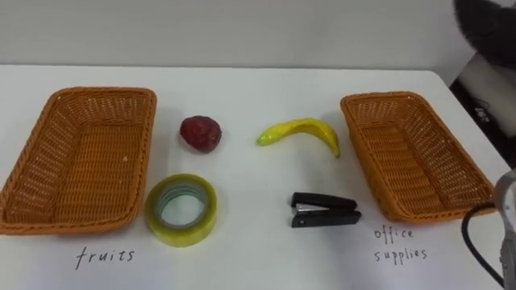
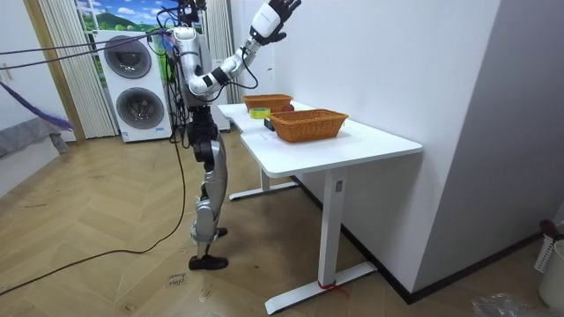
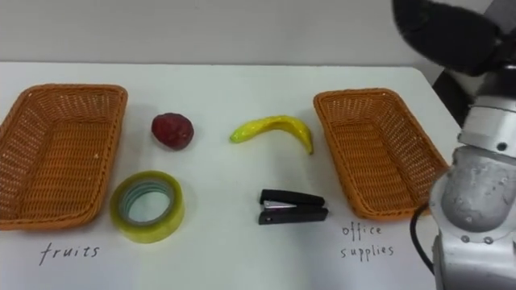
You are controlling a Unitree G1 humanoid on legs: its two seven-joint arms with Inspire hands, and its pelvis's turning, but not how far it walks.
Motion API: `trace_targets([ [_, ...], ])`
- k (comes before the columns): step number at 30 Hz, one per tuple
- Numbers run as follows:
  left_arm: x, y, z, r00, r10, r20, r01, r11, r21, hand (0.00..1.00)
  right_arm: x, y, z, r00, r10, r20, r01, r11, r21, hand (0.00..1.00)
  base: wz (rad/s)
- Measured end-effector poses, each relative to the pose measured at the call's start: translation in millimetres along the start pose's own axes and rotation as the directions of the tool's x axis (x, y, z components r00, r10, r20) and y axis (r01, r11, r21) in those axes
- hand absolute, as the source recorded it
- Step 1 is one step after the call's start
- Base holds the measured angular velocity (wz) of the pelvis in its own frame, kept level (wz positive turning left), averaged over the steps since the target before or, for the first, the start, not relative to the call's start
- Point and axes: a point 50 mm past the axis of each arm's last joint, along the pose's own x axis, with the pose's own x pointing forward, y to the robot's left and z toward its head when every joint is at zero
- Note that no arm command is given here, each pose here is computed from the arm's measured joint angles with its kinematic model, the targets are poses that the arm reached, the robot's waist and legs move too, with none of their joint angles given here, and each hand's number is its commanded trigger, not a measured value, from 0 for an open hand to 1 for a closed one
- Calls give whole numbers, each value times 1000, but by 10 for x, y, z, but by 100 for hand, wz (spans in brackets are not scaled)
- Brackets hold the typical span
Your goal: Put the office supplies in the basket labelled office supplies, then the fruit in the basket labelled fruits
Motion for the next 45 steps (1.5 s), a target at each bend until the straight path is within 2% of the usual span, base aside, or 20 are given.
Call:
trace_targets([
  [7, 1, 33, 43, 1000, -5, 26, 5, 1000, -6, 0, -14, 114, -72, 975, 217, -37, -219, 975, -44, 0, 2],
  [9, 11, 55, 78, 999, 0, 35, 0, 1000, -6, 0, -71, 173, -128, 949, 305, -80, -309, 950, -42, 0, 0],
  [15, 19, 85, 81, 999, -8, 36, 8, 1000, -3, 0, -138, 297, -185, 879, 461, -125, -466, 884, -16, 0, 0],
  [25, 25, 91, 102, 999, -12, 34, 12, 1000, 8, 0, -216, 379, -335, 774, 594, -219, -615, 787, -38, 0, 0],
  [32, 46, 193, 165, 998, 7, 58, -9, 1000, 30, 0, -391, 567, -488, 608, 735, -301, -763, 646, 36, 0, 7],
  [40, 51, 204, 166, 999, 2, 46, -4, 999, 32, 0, -461, 586, -555, 481, 791, -378, -849, 528, 25, 0, 1],
  [45, 58, 195, 169, 999, -4, 36, 3, 999, 34, 0, -512, 603, -576, 385, 833, -397, -891, 449, 76, 0, 2],
])
